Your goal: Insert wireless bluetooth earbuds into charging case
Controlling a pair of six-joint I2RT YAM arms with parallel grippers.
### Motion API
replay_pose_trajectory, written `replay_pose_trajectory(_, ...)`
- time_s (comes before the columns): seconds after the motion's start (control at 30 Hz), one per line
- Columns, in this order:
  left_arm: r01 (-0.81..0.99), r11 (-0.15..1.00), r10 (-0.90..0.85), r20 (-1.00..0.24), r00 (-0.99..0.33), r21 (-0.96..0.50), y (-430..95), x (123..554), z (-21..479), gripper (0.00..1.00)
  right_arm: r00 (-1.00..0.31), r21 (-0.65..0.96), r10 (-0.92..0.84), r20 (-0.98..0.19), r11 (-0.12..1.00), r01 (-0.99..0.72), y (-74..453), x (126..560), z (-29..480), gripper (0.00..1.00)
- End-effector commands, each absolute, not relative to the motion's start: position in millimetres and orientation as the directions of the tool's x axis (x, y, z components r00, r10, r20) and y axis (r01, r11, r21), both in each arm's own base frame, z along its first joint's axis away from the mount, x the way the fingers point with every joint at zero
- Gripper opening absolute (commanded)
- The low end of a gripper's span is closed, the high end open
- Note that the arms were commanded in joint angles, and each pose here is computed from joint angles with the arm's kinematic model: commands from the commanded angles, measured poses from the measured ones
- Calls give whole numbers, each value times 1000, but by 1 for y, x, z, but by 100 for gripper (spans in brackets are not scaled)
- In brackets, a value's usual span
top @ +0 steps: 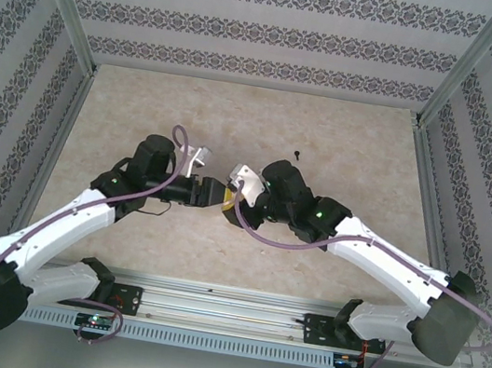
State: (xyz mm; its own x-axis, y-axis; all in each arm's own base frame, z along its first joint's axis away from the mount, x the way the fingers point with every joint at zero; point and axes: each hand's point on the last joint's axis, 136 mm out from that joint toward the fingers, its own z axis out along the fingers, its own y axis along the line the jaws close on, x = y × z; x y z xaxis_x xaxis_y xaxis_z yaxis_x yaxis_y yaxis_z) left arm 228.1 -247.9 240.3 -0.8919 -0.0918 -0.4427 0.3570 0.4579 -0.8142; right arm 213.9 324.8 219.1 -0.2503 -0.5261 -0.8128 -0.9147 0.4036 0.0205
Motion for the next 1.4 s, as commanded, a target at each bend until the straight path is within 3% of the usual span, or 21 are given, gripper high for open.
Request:
replay_pose_trajectory(0.0, 458, 456, -85, -550, -831, -763, -240, 225, 263, 64, -139, -37, -462, -876, 352, -935, 333, 210, 244, 29)
replay_pose_trajectory(0.57, 457, 503, -30, -543, -839, -733, -241, 230, 250, 63, -8, -155, -490, -872, 291, -944, 343, 207, 254, 30)
replay_pose_trajectory(0.97, 434, 450, -66, -514, -855, -781, -252, 240, 245, 55, 10, -167, -486, -874, 280, -945, 351, 207, 259, 30)
replay_pose_trajectory(1.13, 427, 457, -53, -503, -863, -780, -251, 237, 238, 45, -9, -167, -496, -868, 309, -936, 351, 213, 258, 30)
replay_pose_trajectory(1.37, 431, 466, -35, -502, -864, -773, -249, 231, 234, 22, -55, -151, -517, -854, 348, -925, 350, 221, 251, 34)
